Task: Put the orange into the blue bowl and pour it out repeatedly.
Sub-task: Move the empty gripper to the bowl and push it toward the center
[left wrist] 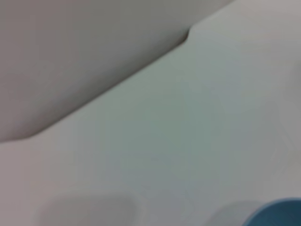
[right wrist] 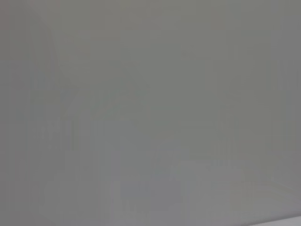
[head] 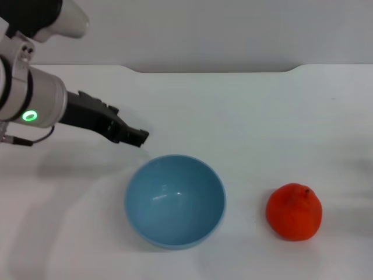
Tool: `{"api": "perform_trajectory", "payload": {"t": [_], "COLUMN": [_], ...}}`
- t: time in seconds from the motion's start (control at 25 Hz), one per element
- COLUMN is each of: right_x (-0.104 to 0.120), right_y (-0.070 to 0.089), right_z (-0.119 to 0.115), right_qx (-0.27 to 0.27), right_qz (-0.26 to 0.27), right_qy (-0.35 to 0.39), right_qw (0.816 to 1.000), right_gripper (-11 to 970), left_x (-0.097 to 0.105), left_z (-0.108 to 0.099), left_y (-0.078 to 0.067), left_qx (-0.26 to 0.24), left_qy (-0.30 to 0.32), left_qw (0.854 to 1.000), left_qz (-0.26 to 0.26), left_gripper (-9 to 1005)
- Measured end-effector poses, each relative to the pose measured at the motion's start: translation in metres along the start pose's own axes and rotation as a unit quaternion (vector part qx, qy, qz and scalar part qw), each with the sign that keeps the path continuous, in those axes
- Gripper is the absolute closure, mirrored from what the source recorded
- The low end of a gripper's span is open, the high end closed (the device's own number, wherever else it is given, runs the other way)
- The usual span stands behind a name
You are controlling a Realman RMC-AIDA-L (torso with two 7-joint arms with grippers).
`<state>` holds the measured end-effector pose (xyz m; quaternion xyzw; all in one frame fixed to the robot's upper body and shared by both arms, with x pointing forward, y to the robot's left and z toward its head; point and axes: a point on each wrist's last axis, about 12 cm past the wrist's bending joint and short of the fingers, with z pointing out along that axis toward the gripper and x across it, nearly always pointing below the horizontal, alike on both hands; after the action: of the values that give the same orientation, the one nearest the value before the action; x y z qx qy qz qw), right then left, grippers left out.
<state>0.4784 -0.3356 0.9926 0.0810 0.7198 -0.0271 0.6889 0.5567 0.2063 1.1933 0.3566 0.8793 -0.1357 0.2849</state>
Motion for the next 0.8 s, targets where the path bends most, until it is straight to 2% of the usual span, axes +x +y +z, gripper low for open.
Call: {"api": "perform_trajectory", "payload": {"t": [0.24, 0.8], "right_x": [-0.002, -0.003], "right_y": [-0.003, -0.006], "right_z": [0.005, 0.009], "right_qx": [0.009, 0.025], "right_qz": [-0.002, 0.005], "right_qy": [-0.001, 0.001], "right_qw": [1.0, 1.0], "right_gripper": [559, 560], "left_x": [0.003, 0.019], "left_z": [0.008, 0.025], "left_y": [-0.008, -0.007], "left_qx": [0.011, 0.036], "left_qy": [0.021, 0.075], "left_qw": [1.0, 0.996], "left_qz": [-0.01, -0.037], "left_gripper": [197, 198]}}
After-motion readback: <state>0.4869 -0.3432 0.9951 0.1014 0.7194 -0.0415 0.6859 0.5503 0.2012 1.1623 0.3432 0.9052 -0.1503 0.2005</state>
